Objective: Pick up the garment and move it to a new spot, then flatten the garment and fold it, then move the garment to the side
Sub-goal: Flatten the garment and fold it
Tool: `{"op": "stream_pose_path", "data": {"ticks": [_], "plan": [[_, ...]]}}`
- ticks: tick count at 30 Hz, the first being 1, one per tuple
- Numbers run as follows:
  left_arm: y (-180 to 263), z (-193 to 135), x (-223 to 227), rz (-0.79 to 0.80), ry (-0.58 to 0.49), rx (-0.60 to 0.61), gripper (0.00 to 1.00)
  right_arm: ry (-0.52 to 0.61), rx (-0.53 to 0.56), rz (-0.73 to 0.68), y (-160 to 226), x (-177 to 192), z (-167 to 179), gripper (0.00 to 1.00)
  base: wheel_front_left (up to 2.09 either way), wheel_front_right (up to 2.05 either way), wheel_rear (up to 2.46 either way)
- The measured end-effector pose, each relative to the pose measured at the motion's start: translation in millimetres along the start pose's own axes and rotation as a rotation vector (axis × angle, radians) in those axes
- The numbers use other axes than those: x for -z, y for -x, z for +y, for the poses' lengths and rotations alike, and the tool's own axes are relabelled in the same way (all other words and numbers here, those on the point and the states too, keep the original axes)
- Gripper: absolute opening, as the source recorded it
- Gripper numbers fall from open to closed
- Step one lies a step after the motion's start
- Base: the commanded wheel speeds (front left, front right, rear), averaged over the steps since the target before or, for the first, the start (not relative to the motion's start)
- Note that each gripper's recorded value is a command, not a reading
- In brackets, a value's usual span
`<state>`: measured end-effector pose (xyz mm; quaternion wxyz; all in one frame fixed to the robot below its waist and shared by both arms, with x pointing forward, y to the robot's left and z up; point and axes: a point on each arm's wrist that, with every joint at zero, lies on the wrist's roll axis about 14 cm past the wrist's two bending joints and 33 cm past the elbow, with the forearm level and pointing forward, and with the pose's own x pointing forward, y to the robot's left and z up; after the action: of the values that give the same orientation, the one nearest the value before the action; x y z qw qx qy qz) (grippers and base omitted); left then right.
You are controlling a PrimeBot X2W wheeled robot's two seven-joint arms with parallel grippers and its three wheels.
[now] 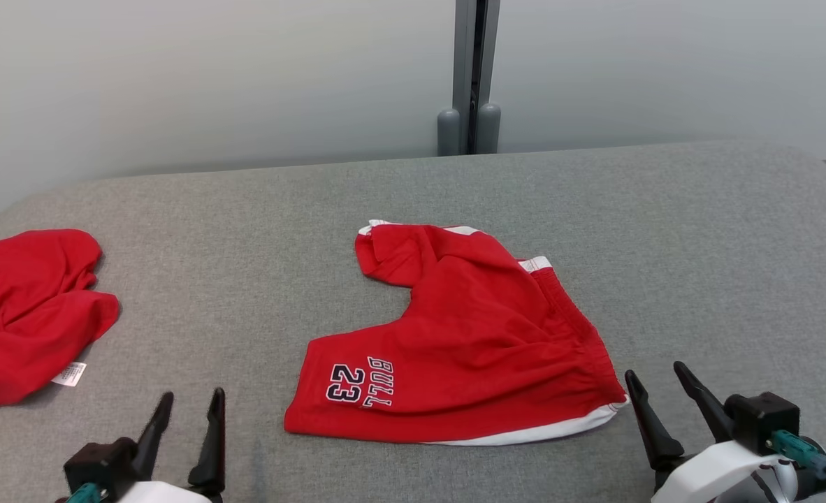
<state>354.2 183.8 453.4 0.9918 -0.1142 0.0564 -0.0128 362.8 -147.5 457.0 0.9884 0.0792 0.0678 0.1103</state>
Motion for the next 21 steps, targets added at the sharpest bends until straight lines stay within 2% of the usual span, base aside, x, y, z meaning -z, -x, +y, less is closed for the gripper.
{"op": "stream_pose_path", "data": {"ticks": [6, 10, 15, 21], "plan": [[3, -8, 53, 0.271, 0.003, 0.053, 1.0, 0.016, -0.052, 0.112, -12, 21, 7, 1.0, 0.0, 0.0, 0.0], [3, -18, 73, 0.386, 0.001, 0.107, 1.0, 0.027, -0.081, 0.158, -21, 29, 11, 1.0, 0.0, 0.0, 0.0], [-1, -25, 88, 0.468, 0.0, 0.152, 1.0, 0.018, -0.104, 0.214, -28, 42, 15, 1.0, 0.0, 0.0, 0.0], [-7, -52, 100, 0.519, -0.002, 0.257, 1.0, 0.011, -0.115, 0.249, -31, 52, 17, 1.0, 0.0, 0.0, 0.0]]}}
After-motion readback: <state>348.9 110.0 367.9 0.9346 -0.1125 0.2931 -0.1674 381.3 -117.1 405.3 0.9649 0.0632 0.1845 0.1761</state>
